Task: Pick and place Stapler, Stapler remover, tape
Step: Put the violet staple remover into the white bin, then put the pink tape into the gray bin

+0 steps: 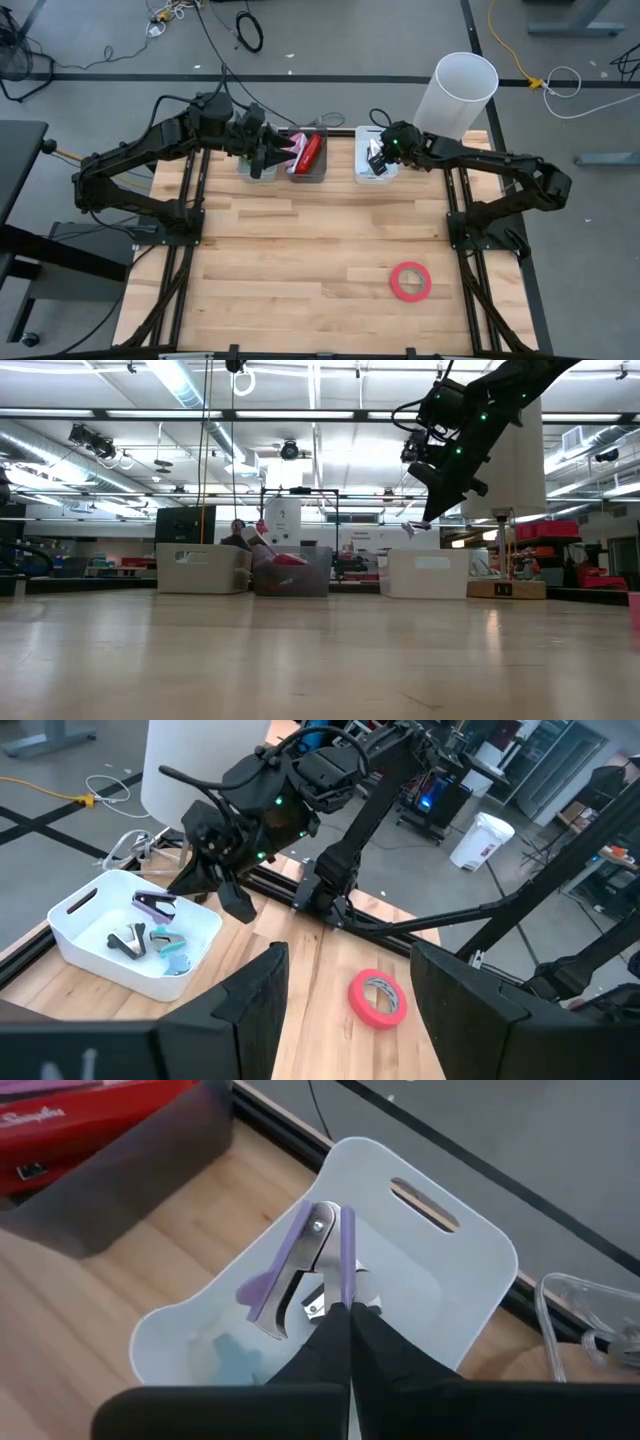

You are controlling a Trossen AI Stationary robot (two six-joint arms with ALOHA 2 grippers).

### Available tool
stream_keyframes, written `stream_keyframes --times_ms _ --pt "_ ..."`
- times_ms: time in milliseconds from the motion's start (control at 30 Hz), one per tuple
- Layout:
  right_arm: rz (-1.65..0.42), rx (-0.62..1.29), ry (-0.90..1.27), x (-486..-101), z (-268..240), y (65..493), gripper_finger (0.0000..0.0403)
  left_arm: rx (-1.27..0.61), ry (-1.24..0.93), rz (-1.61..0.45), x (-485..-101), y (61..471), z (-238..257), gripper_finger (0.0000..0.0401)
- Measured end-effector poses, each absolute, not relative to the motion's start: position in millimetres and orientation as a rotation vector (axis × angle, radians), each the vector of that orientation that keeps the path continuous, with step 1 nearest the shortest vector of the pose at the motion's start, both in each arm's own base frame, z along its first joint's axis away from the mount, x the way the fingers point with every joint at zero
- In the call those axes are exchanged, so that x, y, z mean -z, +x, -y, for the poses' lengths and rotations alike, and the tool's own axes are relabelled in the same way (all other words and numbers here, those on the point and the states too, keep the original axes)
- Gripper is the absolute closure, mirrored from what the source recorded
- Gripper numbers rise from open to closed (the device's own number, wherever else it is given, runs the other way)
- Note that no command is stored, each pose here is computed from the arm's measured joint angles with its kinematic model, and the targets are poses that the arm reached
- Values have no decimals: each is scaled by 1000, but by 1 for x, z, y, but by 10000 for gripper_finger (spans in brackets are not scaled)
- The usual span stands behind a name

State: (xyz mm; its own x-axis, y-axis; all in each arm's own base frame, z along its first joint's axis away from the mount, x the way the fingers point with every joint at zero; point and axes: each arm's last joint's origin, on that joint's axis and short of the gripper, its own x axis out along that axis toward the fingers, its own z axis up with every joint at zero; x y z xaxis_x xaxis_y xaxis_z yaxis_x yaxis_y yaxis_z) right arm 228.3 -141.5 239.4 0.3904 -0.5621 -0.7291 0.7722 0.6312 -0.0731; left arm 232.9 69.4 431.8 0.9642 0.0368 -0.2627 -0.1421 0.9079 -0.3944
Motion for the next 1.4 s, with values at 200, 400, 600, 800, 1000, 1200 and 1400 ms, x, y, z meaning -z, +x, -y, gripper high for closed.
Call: stream_keyframes --times_ms 200,400,600,800,1000,1200,1400 --pt "-862 858 320 -223 148 234 403 -93 -424 -254 -432 233 -69 188" --pt "-930 876 315 -204 153 241 403 -93 -424 -254 -432 233 -69 188" --pt "-935 876 316 -201 155 242 401 -93 -424 -254 -432 233 -69 188" --pt "-928 875 310 -202 155 243 355 -93 -424 -254 -432 233 -69 188" --pt "-919 873 290 -207 154 241 257 -93 -423 -254 -432 233 -69 188" --pt "-834 835 272 -231 142 235 196 -93 -423 -254 -432 233 -69 188" --pt "-738 711 229 -261 116 226 196 -94 -423 -255 -432 233 -69 188"
